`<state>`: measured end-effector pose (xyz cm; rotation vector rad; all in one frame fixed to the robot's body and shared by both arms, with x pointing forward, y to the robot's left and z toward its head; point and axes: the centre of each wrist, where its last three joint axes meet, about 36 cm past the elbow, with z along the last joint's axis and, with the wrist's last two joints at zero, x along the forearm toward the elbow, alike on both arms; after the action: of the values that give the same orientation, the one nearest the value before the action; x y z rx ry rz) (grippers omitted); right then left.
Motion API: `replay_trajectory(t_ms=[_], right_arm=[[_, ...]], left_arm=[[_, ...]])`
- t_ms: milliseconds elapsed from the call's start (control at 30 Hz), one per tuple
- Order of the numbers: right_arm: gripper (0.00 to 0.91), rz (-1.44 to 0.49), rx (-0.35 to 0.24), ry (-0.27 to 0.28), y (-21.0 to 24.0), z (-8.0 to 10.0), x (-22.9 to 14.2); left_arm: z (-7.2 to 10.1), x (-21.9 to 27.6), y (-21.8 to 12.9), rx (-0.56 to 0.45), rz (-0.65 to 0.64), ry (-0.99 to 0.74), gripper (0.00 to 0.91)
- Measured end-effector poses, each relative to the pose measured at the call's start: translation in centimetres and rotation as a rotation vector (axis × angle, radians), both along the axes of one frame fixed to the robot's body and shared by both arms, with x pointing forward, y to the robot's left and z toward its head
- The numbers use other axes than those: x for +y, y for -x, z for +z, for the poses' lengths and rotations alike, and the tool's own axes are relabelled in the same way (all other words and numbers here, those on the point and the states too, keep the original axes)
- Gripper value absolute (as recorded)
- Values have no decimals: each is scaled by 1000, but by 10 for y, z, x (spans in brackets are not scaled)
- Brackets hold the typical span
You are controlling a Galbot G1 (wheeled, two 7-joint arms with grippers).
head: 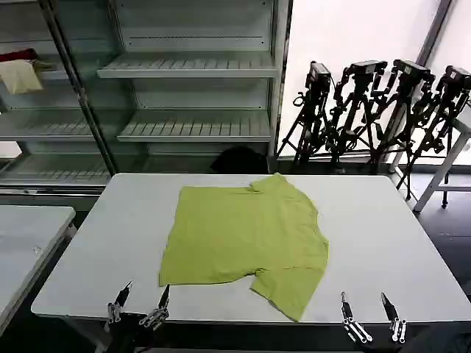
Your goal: Fold and organize the clothes.
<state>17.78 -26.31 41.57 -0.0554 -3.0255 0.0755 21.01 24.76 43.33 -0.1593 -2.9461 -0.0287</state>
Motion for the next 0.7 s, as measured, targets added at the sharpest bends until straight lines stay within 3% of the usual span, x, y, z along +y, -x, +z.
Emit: replay_trajectory(t_ms=[300,467,700], right_arm=[[907,28,159,0,-9,26,18],[907,37,257,-1,-18,32,28],[907,66,334,-7,-29,39,47]], left_arm=[[24,1,-11,62,-33,-8,907],[39,0,-20,135,-60,9,907],[48,0,-34,224,-87,11,907]])
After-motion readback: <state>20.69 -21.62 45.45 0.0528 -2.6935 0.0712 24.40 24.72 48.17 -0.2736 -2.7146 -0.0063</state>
